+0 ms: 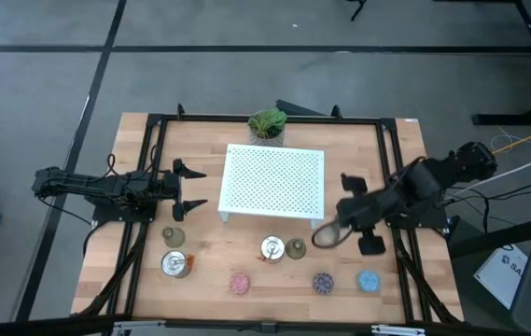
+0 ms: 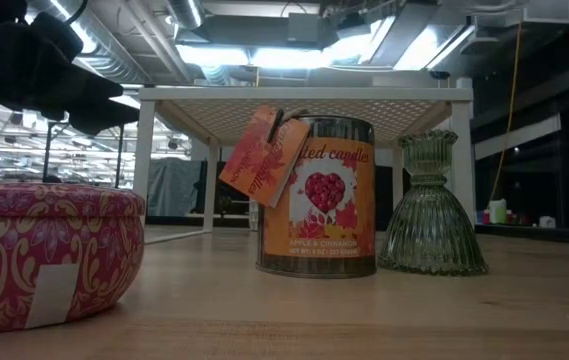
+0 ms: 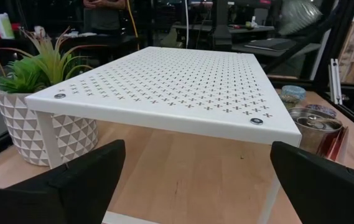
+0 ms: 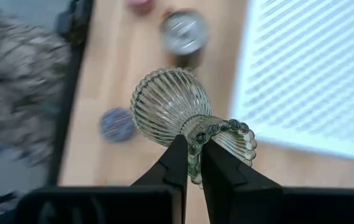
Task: Stock candles and vases on shelf
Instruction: Put the right transparent vase on the shelf
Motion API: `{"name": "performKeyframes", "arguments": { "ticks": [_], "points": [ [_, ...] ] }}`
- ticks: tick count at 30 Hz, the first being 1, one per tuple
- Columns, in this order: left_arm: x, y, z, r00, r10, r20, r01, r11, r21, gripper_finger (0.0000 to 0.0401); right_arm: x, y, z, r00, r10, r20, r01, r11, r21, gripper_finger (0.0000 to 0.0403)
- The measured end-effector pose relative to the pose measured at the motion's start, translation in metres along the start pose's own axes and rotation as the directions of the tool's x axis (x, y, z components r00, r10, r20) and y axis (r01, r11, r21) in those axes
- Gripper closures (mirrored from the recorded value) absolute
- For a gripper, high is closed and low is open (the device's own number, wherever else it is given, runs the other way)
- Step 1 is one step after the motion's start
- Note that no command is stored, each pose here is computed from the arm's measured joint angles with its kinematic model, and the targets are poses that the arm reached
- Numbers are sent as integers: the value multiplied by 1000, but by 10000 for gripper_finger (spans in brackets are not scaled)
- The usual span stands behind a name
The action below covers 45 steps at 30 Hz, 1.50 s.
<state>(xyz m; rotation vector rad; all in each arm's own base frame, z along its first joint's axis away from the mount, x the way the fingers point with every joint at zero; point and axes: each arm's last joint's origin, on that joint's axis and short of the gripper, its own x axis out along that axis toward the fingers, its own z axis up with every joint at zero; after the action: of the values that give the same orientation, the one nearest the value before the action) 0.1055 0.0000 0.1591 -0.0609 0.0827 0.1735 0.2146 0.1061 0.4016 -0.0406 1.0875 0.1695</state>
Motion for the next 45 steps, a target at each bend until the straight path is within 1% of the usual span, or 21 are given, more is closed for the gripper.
{"name": "performKeyframes", "arguments": {
  "ticks": [3, 6, 11, 14, 20, 28, 34, 45],
  "points": [
    [0, 0, 0, 1000, 0, 0, 0, 1000, 0, 1, -9, -15, 6, 996, -85, 40, 86, 996, -32, 373],
    [0, 0, 0, 1000, 0, 0, 0, 1000, 0, 1, -11, -32, 10, 984, -169, 59, 173, 982, -77, 373],
    [0, 0, 0, 1000, 0, 0, 0, 1000, 0, 1, -10, -63, 15, 946, -320, 46, 323, 937, -131, 373],
    [0, 0, 0, 1000, 0, 0, 0, 1000, 0, 1, -6, -81, 18, 926, -376, 17, 374, 915, -152, 373],
    [0, 0, 0, 1000, 0, 0, 0, 1000, 0, 1, 13, -114, 26, 902, -423, -89, 404, 898, -177, 373],
    [0, 0, 0, 1000, 0, 0, 0, 1000, 0, 1, 48, -142, 37, 879, -433, -201, 376, 887, -270, 373],
    [0, 0, 0, 1000, 0, 0, 0, 1000, 0, 1, 65, -148, 40, 868, -426, -256, 354, 891, -284, 373],
    [0, 0, 0, 1000, 0, 0, 0, 1000, 0, 1, 65, -148, 38, 863, -421, -279, 345, 895, -282, 370]
  ]
}}
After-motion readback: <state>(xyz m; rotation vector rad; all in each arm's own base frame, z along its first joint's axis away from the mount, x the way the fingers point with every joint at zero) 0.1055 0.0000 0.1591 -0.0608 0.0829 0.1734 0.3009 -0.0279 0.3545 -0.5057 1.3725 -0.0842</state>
